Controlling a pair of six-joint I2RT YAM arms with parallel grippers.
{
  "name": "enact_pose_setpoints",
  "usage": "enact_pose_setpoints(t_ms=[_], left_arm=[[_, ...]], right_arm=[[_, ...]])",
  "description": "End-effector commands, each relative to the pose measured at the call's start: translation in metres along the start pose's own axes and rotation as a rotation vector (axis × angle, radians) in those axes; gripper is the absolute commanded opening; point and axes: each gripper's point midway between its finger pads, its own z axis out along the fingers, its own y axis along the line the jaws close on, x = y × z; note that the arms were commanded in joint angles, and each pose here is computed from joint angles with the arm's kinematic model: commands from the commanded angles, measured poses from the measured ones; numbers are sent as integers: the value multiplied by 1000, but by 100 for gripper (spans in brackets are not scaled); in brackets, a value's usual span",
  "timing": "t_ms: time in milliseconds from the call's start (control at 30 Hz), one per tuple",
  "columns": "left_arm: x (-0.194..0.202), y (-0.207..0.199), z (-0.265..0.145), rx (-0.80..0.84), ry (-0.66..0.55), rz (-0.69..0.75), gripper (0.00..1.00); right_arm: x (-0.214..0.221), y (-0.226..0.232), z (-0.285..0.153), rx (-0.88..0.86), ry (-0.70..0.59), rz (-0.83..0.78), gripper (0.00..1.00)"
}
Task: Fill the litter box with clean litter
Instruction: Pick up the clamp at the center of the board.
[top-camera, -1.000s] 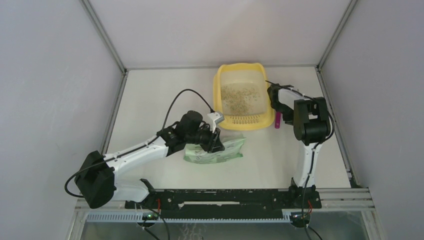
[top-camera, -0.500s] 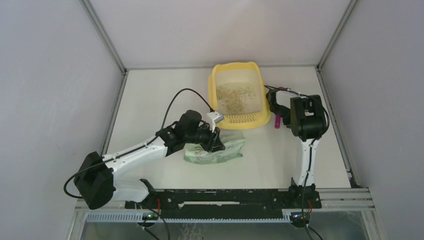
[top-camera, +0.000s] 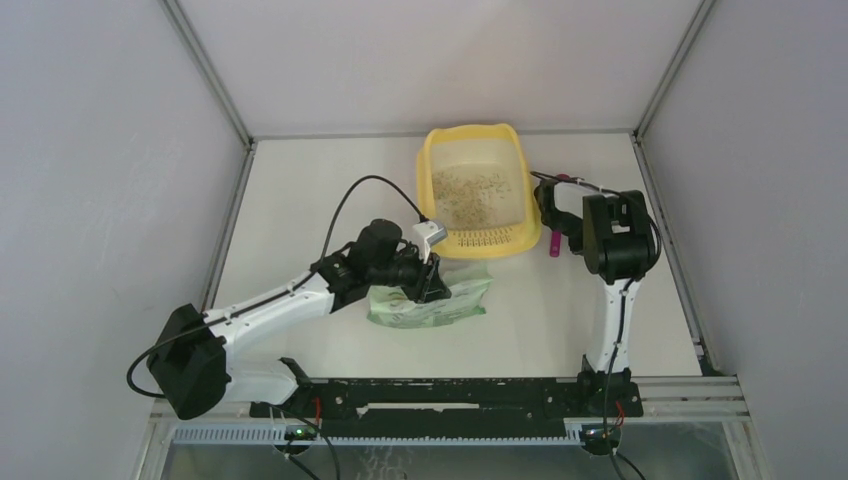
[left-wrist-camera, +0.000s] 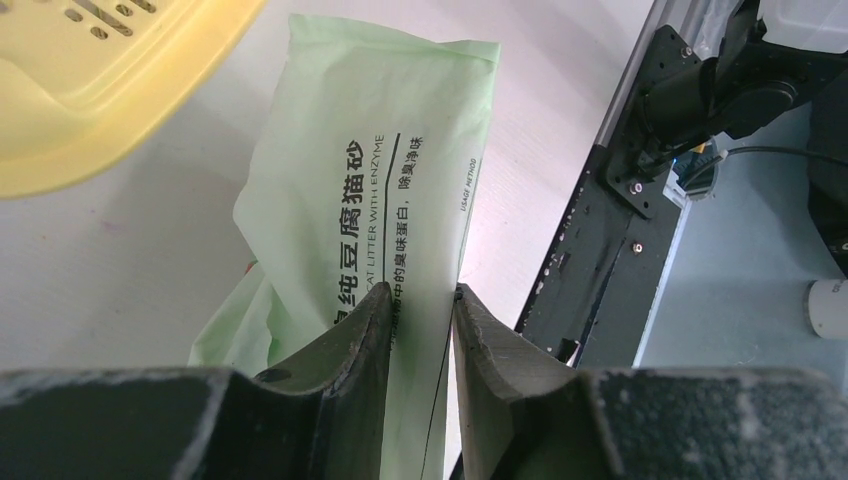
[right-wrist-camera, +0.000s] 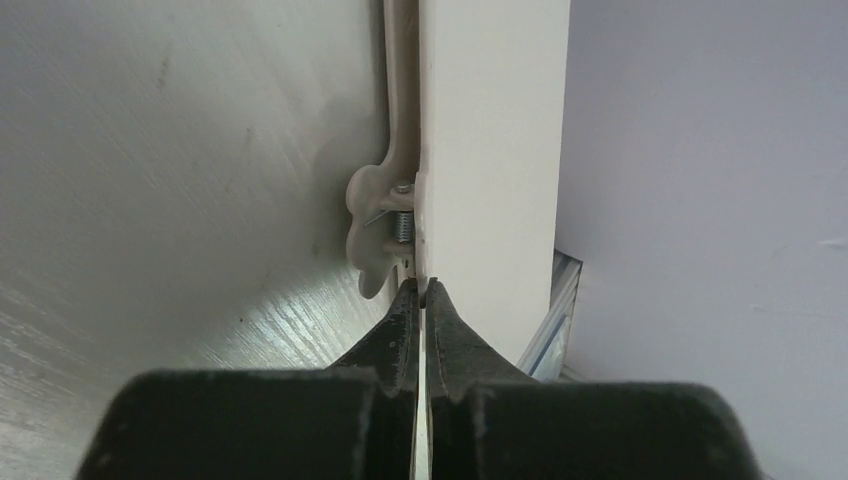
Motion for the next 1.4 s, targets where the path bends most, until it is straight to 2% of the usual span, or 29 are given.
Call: enact_pose_setpoints(t_ms=[0, 233, 467, 600, 700, 933, 1067, 1233, 1367], left_arm=[[-9, -10, -7, 43, -57, 15, 33], [-13, -9, -10, 36, -66, 7, 33], [-18, -1, -13, -2, -85, -12, 35], [-24, 1, -18, -28, -97, -14, 39], [-28, 1, -20, -35, -104, -13, 40], [-26, 7, -17, -49, -94, -16, 43], [-32, 9, -22, -56, -113, -22, 48], [-48, 7, -35, -40, -162, -21, 72], [-60, 2, -47, -21, -212, -22, 76]], right_arm=[[-8, -16, -13, -21, -57, 103, 0], [-5, -34, -52, -126, -153, 209, 0], [8, -34, -101, -376, -236, 286, 0], [14, -44, -137, -488, -319, 296, 0], [26, -44, -166, -610, -368, 271, 0], [66, -39, -254, -1021, -496, 157, 0], [85, -50, -298, -1251, -550, 122, 0], [107, -47, -354, -1568, -583, 12, 0], [117, -49, -388, -1751, -605, -65, 0]])
